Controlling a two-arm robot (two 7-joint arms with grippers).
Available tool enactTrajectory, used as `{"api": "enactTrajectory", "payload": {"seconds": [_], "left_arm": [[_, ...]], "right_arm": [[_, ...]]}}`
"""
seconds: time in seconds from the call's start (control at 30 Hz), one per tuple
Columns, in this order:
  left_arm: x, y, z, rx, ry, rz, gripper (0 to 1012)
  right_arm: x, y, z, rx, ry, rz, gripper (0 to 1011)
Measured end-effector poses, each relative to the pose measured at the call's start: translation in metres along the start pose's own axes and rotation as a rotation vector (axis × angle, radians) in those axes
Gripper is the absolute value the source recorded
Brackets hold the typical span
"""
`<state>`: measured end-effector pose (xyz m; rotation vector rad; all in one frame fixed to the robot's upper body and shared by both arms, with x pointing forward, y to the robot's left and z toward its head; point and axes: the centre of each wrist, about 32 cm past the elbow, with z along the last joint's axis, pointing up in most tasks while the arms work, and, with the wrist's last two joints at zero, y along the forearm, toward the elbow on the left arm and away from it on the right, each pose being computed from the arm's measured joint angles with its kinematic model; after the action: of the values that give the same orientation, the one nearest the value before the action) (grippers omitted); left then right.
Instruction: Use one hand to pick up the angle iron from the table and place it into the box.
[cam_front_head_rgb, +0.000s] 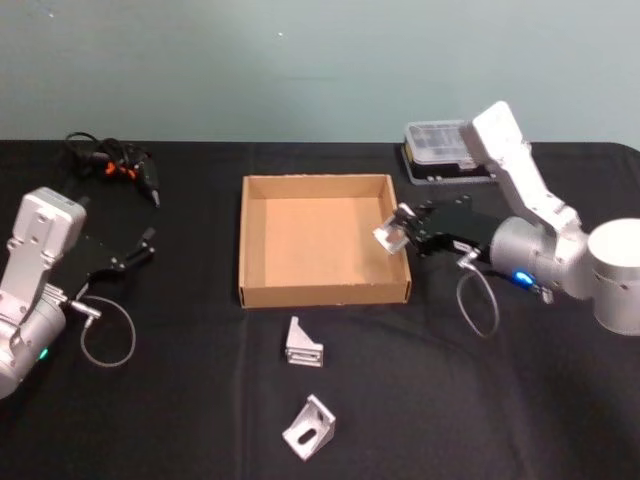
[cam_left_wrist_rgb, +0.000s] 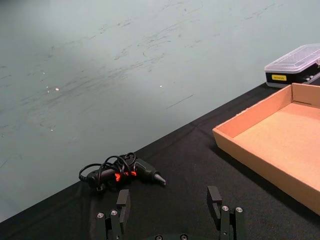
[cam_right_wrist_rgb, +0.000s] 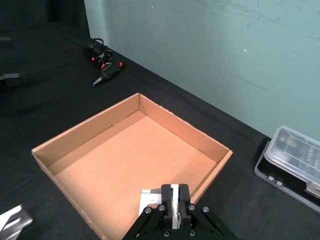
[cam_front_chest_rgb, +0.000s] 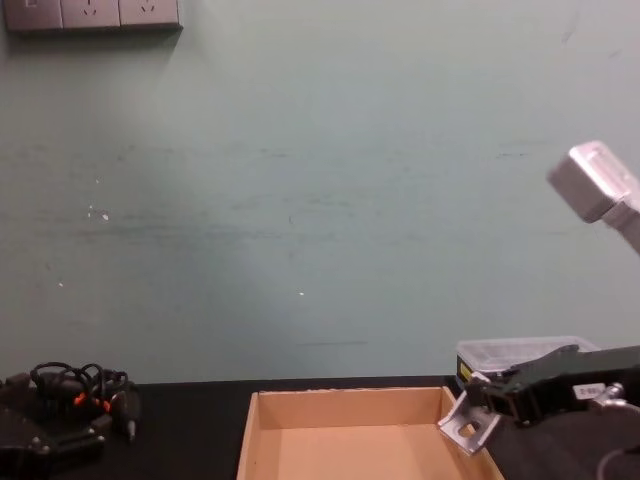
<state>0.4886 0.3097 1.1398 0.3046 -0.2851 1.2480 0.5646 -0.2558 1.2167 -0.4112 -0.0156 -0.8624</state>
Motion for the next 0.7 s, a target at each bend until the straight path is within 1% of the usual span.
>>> {"api": "enactTrajectory", "payload": {"seconds": [0.17, 0.23, 0.37, 0.7], "left_arm": [[0.0, 0.0, 0.0, 0.0, 0.0, 0.0, 1011], [0.0, 0.0, 0.0, 0.0, 0.0, 0.0, 1011], [0.0, 0.0, 0.0, 0.0, 0.0, 0.0, 1011], [0.0, 0.0, 0.0, 0.0, 0.0, 0.0, 1011]], "right_arm": [[0.001, 0.015, -0.001, 0.001, 0.014, 0.007, 94], [0.001, 0.019, -0.001, 0.002, 0.016, 0.01, 94], [-0.002, 0.028, -0.002, -0.001, 0.017, 0.024, 94], [-0.007, 0.039, -0.005, -0.025, 0.02, 0.038, 94]]}}
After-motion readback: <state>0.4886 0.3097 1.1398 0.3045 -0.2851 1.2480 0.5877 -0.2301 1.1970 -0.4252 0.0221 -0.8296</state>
